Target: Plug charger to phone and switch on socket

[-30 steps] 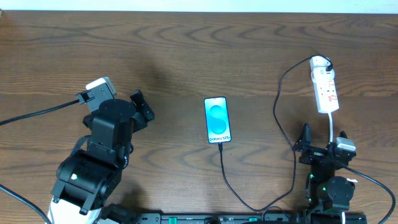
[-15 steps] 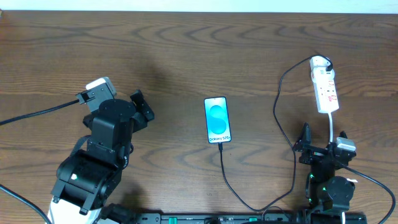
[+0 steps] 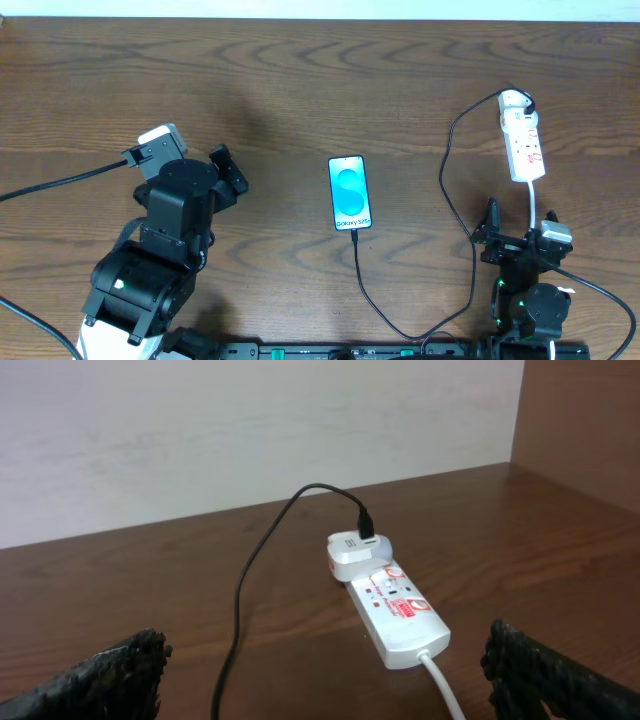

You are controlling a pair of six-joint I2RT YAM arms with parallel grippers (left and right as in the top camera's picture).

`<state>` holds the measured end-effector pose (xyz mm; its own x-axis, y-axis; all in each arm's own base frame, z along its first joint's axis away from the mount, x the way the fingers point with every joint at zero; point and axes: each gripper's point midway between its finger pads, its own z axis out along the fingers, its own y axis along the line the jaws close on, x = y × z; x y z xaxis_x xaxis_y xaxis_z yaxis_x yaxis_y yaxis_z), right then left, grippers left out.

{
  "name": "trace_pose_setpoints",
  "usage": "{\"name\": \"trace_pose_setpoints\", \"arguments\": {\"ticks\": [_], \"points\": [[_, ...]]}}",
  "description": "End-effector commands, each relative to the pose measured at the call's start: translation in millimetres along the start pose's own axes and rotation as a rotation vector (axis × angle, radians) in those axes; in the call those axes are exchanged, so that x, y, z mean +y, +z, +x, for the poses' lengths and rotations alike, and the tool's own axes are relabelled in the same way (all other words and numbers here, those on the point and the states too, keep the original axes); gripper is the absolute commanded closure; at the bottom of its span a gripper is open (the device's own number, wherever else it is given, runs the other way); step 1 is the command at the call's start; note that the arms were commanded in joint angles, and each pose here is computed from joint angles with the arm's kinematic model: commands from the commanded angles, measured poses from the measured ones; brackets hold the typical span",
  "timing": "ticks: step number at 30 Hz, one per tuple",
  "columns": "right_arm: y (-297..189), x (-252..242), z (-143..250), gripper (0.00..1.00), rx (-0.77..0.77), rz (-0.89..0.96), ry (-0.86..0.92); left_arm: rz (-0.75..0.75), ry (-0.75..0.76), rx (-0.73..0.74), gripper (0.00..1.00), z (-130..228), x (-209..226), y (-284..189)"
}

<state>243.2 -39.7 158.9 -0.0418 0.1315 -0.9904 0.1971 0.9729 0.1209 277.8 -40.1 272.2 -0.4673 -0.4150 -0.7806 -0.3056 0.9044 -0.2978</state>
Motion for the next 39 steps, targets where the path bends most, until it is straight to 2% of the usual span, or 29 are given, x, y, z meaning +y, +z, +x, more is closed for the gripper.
{"name": "trace_pose_setpoints", "arguments": {"ticks": [1, 4, 9, 18, 23, 30, 39], "points": [[0, 2, 0, 0.01, -0.001, -0.009, -0.010, -0.016, 0.004, -0.013, 0.09, -4, 3, -1], [0, 2, 0, 0.01, -0.001, -0.009, -0.009, -0.021, 0.008, -0.011, 0.09, -1, 5, -1], [0, 2, 0, 0.01, -0.001, -0.009, -0.010, -0.090, 0.060, -0.033, 0.08, 9, 35, -10], [0, 2, 0, 0.01, -0.001, -0.009, -0.009, -0.039, -0.097, -0.102, 0.08, 37, 83, -20], [0, 2, 0, 0.01, -0.001, -0.009, -0.010, -0.012, -0.155, -0.214, 0.09, 45, 100, -26], [0, 2, 0, 0.01, -0.001, -0.009, -0.010, 0.041, -0.220, -0.361, 0.08, 56, 111, 2], [0, 2, 0, 0.01, -0.001, -0.009, -0.010, 0.099, -0.226, -0.486, 0.09, 75, 117, 38]]}}
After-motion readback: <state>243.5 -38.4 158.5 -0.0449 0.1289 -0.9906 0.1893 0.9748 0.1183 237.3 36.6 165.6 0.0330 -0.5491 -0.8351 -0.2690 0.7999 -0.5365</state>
